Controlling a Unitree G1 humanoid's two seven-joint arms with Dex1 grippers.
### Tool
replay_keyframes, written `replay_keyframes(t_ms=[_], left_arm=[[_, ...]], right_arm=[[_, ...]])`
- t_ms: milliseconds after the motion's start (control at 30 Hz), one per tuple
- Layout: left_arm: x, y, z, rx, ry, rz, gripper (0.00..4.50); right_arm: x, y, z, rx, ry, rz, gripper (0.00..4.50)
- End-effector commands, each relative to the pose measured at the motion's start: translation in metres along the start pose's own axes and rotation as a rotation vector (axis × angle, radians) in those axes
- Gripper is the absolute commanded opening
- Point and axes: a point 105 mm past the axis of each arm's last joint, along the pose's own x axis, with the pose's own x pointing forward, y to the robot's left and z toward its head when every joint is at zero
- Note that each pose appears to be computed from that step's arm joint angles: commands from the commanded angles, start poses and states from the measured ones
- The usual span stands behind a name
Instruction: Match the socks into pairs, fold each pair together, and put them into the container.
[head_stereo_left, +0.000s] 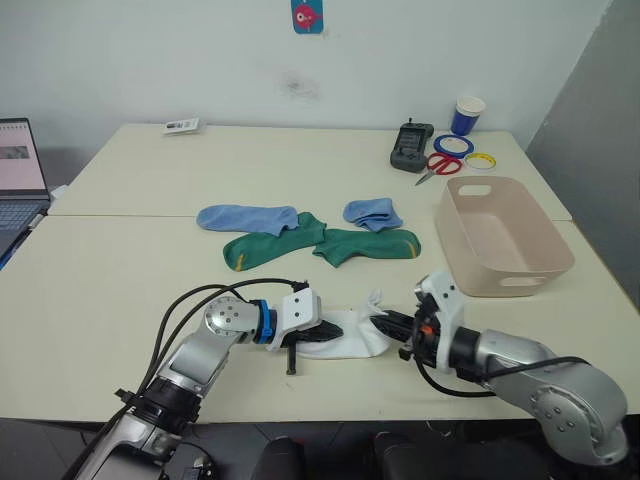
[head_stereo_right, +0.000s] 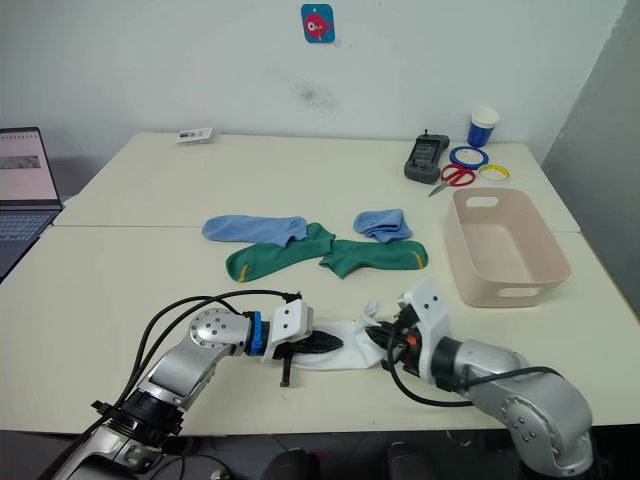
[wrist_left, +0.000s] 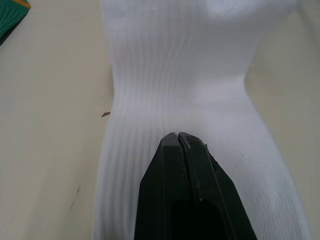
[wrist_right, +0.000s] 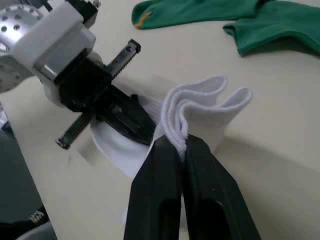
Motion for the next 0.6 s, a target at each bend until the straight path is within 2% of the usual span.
replay_keyframes(t_ms=[33,267,433,600], left_arm=[[-0.016,0.002,0.000,0.000,0.031,-0.001,0.00],[-0.040,0.002,0.001,0.035,0.092,-0.030,0.00],[-0.030,-0.002,-0.015,-0.011,0.115,-0.023,0.00],[-0.028,-0.007,-0.021,0.003,0.132,-0.042,0.00]], right_arm=[[0.012,0.003,0.010,0.033,-0.021,-0.001,0.04],[0.018,0.006,0.012,0.037,0.003,0.035,0.04],[0.023,0.016,0.013,0.020,0.023,0.096,0.04],[0.039,0.023,0.005,0.007,0.068,0.137,0.04]])
